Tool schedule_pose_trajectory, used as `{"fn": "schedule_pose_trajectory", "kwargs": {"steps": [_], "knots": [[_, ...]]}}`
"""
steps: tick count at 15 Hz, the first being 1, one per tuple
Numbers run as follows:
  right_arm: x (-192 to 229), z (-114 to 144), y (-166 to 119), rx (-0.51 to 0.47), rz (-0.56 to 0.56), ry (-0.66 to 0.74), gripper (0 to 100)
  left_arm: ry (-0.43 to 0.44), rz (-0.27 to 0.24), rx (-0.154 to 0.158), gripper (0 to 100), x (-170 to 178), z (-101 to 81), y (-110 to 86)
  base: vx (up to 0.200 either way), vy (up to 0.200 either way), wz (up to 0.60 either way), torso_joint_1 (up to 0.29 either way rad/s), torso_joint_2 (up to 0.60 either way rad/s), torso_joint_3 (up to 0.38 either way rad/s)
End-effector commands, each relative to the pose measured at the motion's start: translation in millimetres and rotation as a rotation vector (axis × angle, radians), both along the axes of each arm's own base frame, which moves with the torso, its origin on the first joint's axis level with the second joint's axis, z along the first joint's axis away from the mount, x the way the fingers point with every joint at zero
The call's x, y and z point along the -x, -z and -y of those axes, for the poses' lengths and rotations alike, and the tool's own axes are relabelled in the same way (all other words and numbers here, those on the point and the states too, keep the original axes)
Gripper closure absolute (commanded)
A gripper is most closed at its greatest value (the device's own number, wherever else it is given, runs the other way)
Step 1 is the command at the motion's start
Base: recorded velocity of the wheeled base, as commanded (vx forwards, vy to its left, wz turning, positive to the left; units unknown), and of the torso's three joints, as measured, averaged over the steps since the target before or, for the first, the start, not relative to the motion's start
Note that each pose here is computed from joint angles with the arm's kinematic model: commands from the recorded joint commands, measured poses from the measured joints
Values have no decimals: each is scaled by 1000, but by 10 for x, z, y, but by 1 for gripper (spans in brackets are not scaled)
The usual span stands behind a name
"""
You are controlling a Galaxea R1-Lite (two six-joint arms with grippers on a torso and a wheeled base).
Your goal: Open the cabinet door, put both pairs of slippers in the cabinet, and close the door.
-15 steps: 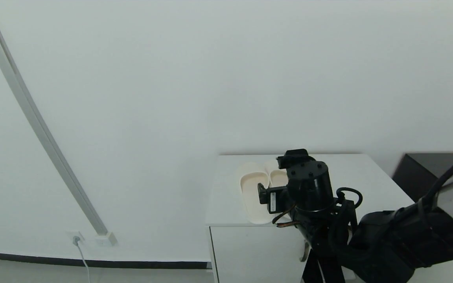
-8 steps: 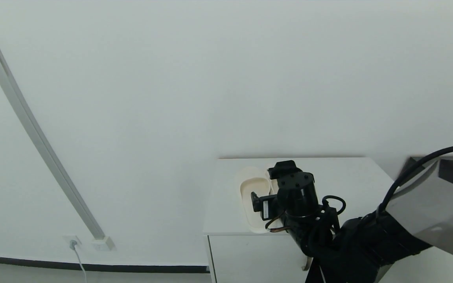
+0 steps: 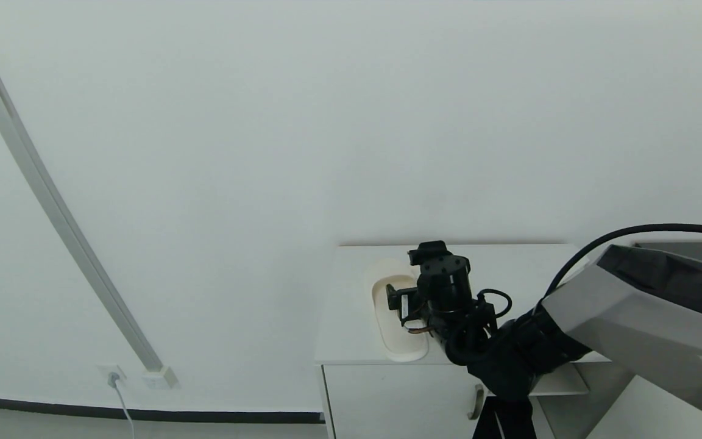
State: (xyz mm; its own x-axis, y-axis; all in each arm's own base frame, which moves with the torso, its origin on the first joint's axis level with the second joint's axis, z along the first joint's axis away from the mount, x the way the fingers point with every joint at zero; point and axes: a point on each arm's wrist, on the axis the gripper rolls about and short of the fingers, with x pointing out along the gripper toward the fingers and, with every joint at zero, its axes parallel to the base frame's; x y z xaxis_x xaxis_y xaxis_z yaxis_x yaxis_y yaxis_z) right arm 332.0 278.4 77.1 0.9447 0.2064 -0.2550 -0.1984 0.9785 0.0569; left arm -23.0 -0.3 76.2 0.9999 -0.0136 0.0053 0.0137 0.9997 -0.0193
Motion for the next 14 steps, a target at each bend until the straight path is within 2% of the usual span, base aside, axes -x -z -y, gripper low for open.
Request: {"fn": "schedule_pose_trajectory", "kwargs": {"steps": [1, 6, 7, 14], "knots": [[-140, -37, 96, 3, -8, 5, 0, 0, -1, 1, 100, -1, 0, 0, 0, 0, 0, 0, 0, 0], [-246, -39, 99, 2, -12, 9, 0, 0, -1, 1, 100, -1, 0, 0, 0, 0, 0, 0, 0, 0], [-244, -40, 111, 3, -18, 0, 100, 0, -1, 1, 100, -1, 0, 0, 0, 0, 0, 0, 0, 0], [-239, -36, 86, -1, -13, -1, 100, 0, -1, 1, 100, -1, 0, 0, 0, 0, 0, 0, 0, 0]]}}
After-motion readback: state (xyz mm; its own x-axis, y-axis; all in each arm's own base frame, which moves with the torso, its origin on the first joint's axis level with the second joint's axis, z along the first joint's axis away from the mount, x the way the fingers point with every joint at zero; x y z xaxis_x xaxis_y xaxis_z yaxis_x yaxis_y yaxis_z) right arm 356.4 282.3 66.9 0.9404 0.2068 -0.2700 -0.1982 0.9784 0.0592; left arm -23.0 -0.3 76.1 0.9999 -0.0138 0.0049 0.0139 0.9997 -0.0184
